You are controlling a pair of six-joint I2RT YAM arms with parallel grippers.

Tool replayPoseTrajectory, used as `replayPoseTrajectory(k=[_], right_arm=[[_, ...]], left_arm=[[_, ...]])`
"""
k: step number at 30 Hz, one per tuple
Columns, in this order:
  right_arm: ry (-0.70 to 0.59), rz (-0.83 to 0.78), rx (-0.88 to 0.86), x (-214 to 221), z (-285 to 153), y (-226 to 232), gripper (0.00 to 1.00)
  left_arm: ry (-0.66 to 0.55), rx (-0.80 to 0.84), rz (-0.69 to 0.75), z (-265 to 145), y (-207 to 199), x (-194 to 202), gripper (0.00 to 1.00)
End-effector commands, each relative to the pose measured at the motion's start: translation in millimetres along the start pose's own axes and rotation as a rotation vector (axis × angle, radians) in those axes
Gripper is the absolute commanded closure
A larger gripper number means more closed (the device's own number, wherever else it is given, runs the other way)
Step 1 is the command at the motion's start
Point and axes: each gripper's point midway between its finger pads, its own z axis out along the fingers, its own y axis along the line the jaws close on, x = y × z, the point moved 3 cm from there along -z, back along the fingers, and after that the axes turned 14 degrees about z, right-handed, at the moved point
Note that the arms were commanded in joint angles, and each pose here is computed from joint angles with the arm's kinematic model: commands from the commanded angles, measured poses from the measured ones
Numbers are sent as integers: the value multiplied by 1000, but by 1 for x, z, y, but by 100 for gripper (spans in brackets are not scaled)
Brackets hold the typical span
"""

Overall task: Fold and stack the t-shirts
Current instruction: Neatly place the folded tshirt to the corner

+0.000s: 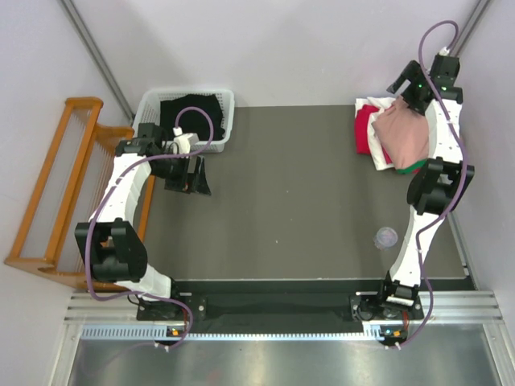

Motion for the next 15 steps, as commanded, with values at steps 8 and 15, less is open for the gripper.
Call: replayPoseTrajectory(k=[8,15], right_arm=[[60,-74,71,36,33,-38,0],[92,-77,114,50,51,-59,0]], left_arm=[[-37,-33,35,-23,-11,-1,5],[-24,-41,33,-24,-10,3,5]])
